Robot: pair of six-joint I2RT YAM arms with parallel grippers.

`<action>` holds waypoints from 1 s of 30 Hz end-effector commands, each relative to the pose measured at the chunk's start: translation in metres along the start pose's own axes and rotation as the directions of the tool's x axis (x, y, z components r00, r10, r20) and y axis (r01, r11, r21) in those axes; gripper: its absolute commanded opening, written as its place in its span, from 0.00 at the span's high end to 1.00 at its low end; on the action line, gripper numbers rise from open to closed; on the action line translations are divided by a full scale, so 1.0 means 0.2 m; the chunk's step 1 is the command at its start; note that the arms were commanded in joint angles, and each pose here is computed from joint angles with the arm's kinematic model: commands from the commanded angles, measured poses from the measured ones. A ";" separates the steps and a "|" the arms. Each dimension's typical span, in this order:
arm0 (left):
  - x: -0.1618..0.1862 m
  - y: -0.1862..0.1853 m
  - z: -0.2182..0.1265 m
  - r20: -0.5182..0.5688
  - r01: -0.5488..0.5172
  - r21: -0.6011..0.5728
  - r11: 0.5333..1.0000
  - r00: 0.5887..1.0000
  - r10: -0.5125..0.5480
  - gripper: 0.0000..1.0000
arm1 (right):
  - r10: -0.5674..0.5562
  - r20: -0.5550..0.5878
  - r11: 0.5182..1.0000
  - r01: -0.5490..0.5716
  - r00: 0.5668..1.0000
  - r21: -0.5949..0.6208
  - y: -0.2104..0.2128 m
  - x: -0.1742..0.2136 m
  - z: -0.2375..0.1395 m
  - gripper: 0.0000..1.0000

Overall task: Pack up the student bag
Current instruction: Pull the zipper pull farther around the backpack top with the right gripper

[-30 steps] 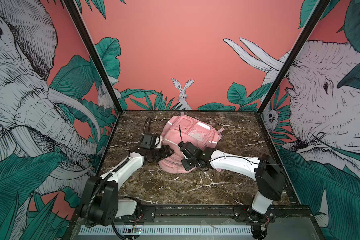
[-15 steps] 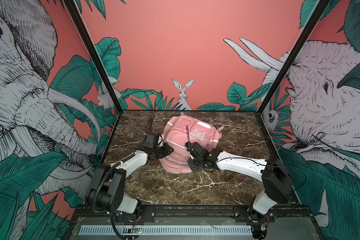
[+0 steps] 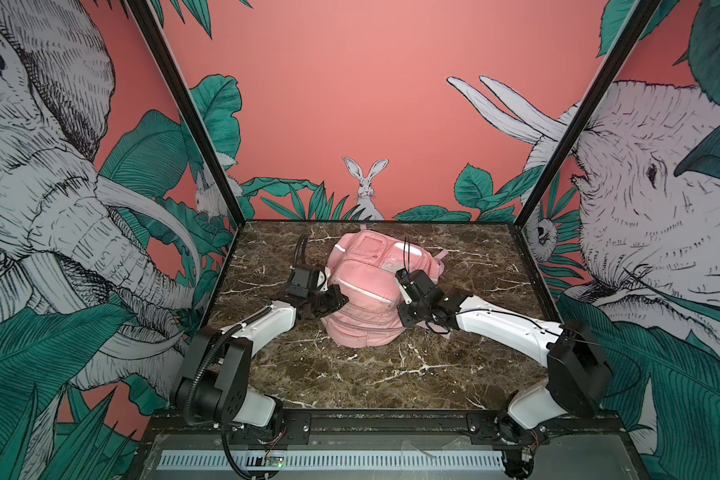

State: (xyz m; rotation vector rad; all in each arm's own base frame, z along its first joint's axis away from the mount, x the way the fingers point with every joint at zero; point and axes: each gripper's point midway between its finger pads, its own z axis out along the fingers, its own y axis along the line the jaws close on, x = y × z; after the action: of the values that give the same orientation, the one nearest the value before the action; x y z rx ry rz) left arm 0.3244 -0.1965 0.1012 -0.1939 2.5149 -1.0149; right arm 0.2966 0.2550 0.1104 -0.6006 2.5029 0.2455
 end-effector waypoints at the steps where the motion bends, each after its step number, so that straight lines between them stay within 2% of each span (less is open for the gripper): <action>1: 0.01 0.09 -0.02 0.025 0.001 -0.057 0.998 1.000 0.001 1.00 | 0.047 -0.010 0.991 -0.045 0.999 0.124 -0.19 -0.03 0.05 1.00; 8: 0.06 0.09 -0.02 0.013 0.004 -0.055 0.998 1.000 -0.003 1.00 | 0.099 -0.018 0.975 -0.093 0.995 0.202 -0.32 -0.16 0.19 1.00; 14: 0.09 0.14 0.01 -0.018 0.005 -0.091 0.996 1.000 -0.007 1.00 | 0.133 0.021 0.958 -0.134 0.991 0.253 -0.46 -0.25 0.16 1.00; 18: 0.10 0.16 0.03 -0.038 -0.002 -0.108 0.994 0.999 -0.002 1.00 | 0.173 0.081 0.960 -0.186 0.982 0.208 -0.51 -0.31 0.14 1.00; 22: 0.09 0.16 0.07 -0.056 0.001 -0.097 0.995 0.998 -0.006 1.00 | 0.182 0.067 0.961 -0.192 0.981 0.197 -0.51 -0.31 0.18 1.00; 30: 0.10 0.00 0.20 -0.096 -0.045 -0.053 0.998 0.995 0.040 1.00 | 0.226 0.069 0.954 -0.235 0.972 0.186 -0.60 -0.38 0.24 1.00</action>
State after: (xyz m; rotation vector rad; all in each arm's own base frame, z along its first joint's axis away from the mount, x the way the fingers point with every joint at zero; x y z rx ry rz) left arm 0.3406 -0.2323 0.0913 -0.0970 2.5076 -1.0339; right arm 0.3885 0.2356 0.0918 -0.4035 2.5866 0.2860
